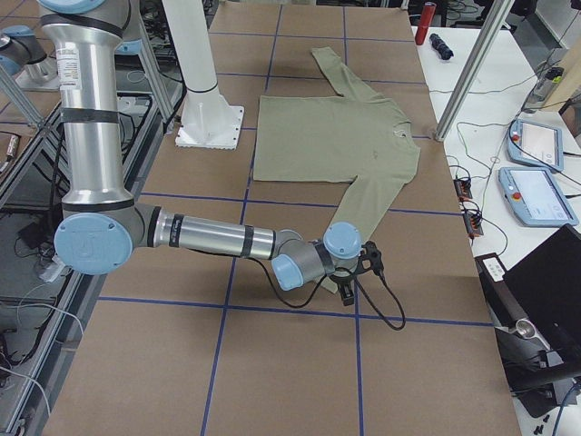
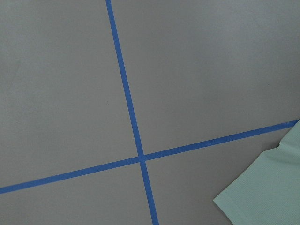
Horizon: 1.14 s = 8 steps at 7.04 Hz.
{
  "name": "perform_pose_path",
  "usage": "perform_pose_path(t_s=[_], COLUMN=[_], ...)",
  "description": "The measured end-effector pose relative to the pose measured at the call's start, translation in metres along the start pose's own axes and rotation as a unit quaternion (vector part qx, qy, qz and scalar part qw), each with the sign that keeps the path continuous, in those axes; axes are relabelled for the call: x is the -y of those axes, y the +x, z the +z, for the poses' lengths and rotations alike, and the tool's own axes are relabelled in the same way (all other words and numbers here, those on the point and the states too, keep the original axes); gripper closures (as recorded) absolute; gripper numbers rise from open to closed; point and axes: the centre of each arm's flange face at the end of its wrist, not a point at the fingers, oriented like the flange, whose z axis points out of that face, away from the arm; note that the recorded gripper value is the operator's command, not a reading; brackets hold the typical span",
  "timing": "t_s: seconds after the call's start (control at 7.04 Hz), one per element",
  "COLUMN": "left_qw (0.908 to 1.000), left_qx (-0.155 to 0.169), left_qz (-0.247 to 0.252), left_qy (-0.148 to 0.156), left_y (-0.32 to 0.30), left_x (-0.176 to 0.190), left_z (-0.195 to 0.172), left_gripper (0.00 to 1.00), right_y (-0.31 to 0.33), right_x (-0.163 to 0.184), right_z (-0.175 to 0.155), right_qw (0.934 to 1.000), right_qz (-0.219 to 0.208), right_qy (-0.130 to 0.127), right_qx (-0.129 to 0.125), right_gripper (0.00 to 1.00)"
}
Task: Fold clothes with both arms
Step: 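Lower the right gripper onto the sleeve cuff nearest it and grasp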
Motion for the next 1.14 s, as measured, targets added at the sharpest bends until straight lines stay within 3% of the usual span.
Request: perform_pose_path(t_s=[0.43,1.14], left_qw=[0.9990,0.9986], left_qx=[0.007,0.006], left_qz=[0.031,0.034], left_qy=[0.033,0.040], left_y=[-0.004,-0.005], left_x=[-0.019,-0.021], left_z=[0.005,0.005], left_gripper=[0.00,0.00], right_y=[-0.039,-0.040], right_x=[-0.001,-0.027], right_z=[0.040,0.059], right_qw=[1.0000,0.9997], right_qz=[-0.005,0.000], right_qy=[0.000,-0.024], right_qx=[-0.004,-0.009], right_gripper=[0.00,0.00])
